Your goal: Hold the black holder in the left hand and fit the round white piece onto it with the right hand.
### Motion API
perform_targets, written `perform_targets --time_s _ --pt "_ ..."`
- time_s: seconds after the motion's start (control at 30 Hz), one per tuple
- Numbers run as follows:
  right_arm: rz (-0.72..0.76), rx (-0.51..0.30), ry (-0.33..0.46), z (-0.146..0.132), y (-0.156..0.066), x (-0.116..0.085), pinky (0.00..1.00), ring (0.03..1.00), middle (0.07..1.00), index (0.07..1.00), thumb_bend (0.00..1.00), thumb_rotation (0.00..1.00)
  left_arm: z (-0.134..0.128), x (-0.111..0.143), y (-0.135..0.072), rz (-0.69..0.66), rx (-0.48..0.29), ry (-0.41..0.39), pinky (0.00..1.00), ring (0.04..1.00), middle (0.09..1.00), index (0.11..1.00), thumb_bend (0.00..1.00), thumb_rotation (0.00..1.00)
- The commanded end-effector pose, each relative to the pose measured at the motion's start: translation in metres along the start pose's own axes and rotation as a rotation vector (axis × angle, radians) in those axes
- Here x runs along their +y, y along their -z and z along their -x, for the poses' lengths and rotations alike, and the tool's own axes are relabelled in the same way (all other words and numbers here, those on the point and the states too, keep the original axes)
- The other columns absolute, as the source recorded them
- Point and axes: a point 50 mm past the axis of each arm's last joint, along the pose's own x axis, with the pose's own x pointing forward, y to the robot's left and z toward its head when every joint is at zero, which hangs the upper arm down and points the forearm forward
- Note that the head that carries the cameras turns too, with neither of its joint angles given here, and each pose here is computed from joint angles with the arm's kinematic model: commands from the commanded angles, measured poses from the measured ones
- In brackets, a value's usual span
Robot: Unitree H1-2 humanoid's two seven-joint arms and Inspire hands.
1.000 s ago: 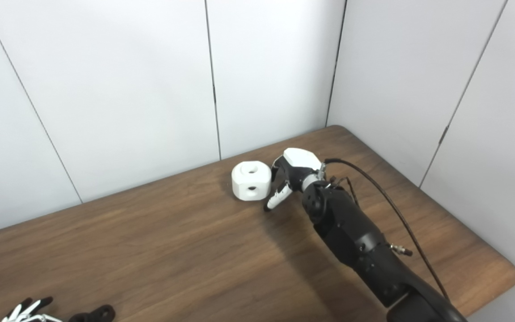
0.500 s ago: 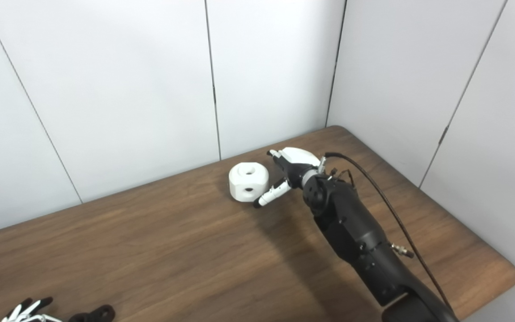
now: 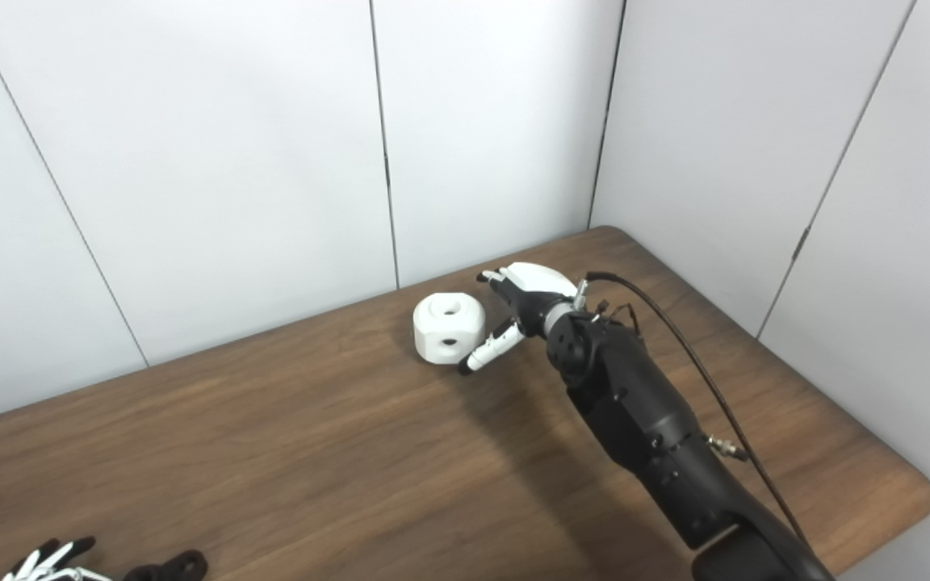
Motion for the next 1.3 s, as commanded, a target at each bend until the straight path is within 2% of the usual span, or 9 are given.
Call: perform_targets --time_s 0.0,0.2,0.47,0.83,1.27 --pt "0.014 -0.063 0.091 -0.001 -0.015 -0.041 0.98 1.0 1.0 0.903 1.0 0.37 0.004 0.007 -0.002 -0.022 -0.002 -0.024 1.0 0.975 0.879 0.481 0.52 0.04" --pt "0.006 -0.111 0.037 -0.001 -0.021 -0.052 0.99 1.0 1.0 0.837 1.0 0.33 0.006 0.008 -0.006 -0.029 0.006 -0.02 1.0 0.978 0.882 0.481 0.52 0.04" --pt "-0.005 -0.14 -0.002 -0.002 -0.028 -0.063 0.97 1.0 1.0 0.838 1.0 0.29 0.008 0.009 -0.009 -0.029 0.005 -0.023 1.0 0.976 0.879 0.481 0.52 0.04" --pt "0.035 -0.165 0.002 -0.004 -0.041 -0.067 0.99 1.0 1.0 0.846 1.0 0.25 0.01 0.009 -0.012 -0.038 0.005 -0.029 1.0 0.969 0.873 0.481 0.52 0.04" --pt "0.066 -0.162 0.001 -0.008 -0.045 -0.059 0.98 1.0 1.0 0.835 1.0 0.25 0.014 0.01 -0.013 -0.034 0.006 -0.034 1.0 0.965 0.872 0.481 0.52 0.04"
